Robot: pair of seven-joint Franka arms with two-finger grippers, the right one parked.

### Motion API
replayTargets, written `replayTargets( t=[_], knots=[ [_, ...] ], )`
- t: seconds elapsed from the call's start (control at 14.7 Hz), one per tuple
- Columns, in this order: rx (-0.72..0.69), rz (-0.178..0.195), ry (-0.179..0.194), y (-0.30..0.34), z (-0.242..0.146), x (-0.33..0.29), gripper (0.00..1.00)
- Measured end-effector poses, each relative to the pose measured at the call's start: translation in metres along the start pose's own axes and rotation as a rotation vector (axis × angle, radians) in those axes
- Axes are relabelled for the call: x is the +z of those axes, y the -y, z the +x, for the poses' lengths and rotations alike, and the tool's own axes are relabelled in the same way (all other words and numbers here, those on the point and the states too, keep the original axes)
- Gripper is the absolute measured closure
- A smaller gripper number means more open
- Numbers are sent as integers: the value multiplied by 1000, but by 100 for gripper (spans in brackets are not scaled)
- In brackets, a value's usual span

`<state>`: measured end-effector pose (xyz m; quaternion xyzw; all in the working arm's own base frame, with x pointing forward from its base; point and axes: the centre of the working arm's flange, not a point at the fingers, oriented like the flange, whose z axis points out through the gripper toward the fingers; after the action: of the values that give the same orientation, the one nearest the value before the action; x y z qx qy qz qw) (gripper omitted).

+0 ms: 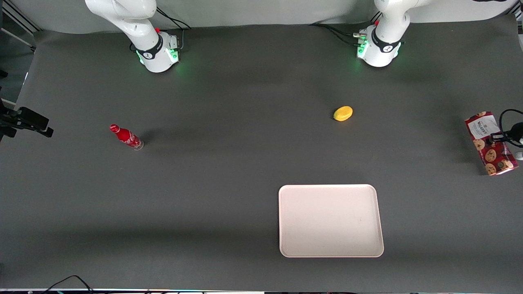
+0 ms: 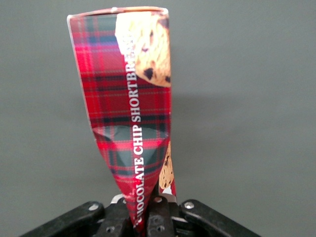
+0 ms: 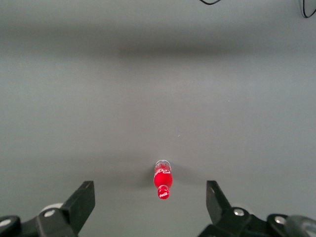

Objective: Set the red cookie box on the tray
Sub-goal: 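Carry the held cookie box over to the white tray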

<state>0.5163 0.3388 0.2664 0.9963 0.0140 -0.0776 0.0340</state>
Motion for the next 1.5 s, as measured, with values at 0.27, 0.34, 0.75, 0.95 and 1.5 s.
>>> replayTargets(
  t=[0.27, 0.34, 0.75, 0.95, 1.5],
  knots=[
    [97, -28, -26, -66, 54, -110, 94],
    [110, -28, -34, -91, 66, -134, 94],
    [106, 1, -71, -274, 108, -238, 94],
    [101, 7, -90, -371, 124, -240, 94],
    [153, 17, -116, -478, 212, -51, 94]
  ],
)
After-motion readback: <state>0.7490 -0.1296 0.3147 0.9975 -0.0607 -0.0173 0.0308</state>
